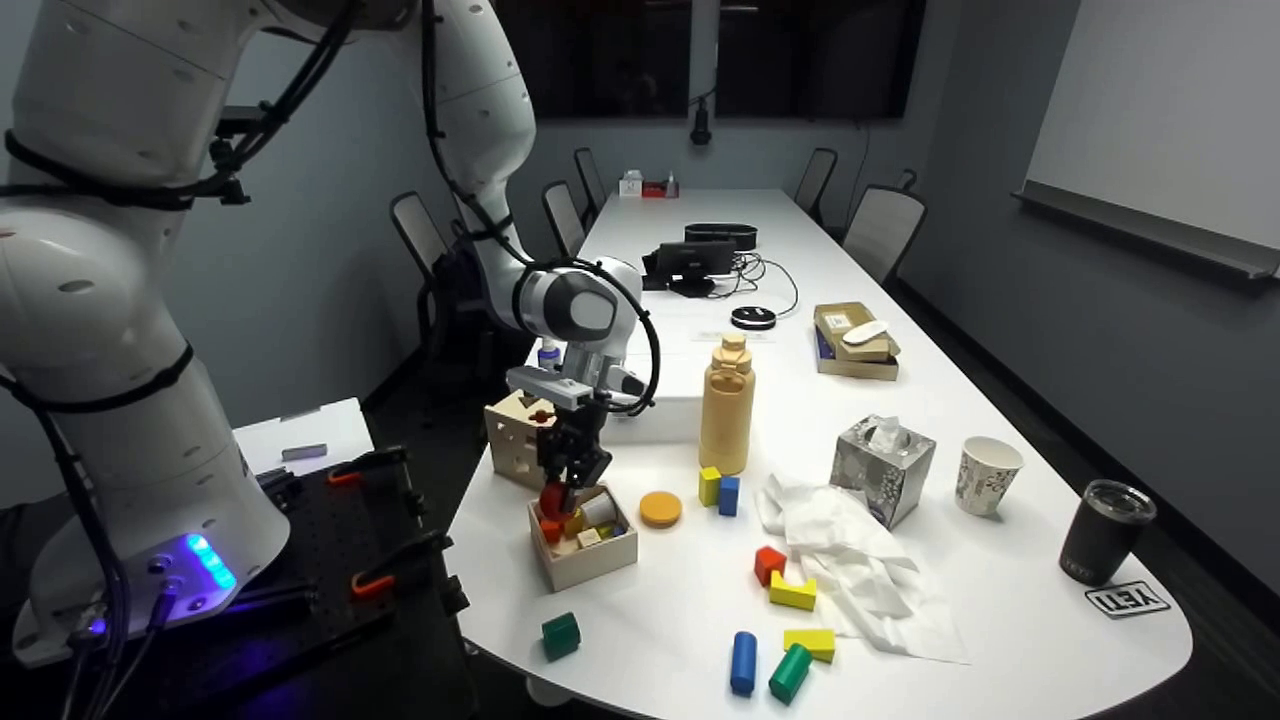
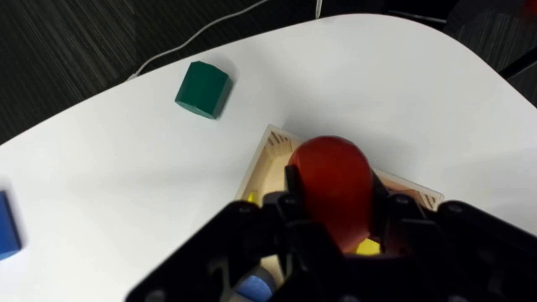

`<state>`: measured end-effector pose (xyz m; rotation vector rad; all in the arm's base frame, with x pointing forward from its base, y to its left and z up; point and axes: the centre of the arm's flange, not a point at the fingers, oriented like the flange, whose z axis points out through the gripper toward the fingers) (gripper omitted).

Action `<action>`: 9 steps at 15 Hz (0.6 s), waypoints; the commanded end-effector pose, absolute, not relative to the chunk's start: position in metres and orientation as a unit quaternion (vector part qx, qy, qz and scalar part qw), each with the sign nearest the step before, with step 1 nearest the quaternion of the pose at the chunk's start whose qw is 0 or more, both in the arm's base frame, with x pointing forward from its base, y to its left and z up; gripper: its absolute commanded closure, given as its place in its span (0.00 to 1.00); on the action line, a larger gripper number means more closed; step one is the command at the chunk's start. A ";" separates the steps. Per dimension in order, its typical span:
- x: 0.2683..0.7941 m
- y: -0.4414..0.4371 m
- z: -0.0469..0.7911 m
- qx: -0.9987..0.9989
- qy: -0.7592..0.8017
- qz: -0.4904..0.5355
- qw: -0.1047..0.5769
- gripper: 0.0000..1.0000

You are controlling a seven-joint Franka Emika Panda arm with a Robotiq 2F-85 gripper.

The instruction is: Put the red plushie inside the small crate

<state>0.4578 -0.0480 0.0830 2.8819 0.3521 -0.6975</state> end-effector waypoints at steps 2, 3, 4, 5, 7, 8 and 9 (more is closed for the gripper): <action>0.456 -0.042 0.065 0.966 0.129 -0.209 0.080 0.88; 0.457 -0.041 0.061 0.966 0.131 -0.207 0.078 0.88; 0.456 -0.041 0.058 0.967 0.133 -0.204 0.077 0.88; 0.456 -0.040 0.057 0.967 0.136 -0.200 0.076 0.88; 0.456 -0.037 0.057 0.968 0.136 -0.198 0.067 0.36; 0.457 -0.036 0.057 0.968 0.137 -0.197 0.067 0.31; 0.458 -0.035 0.059 0.969 0.136 -0.196 0.066 0.22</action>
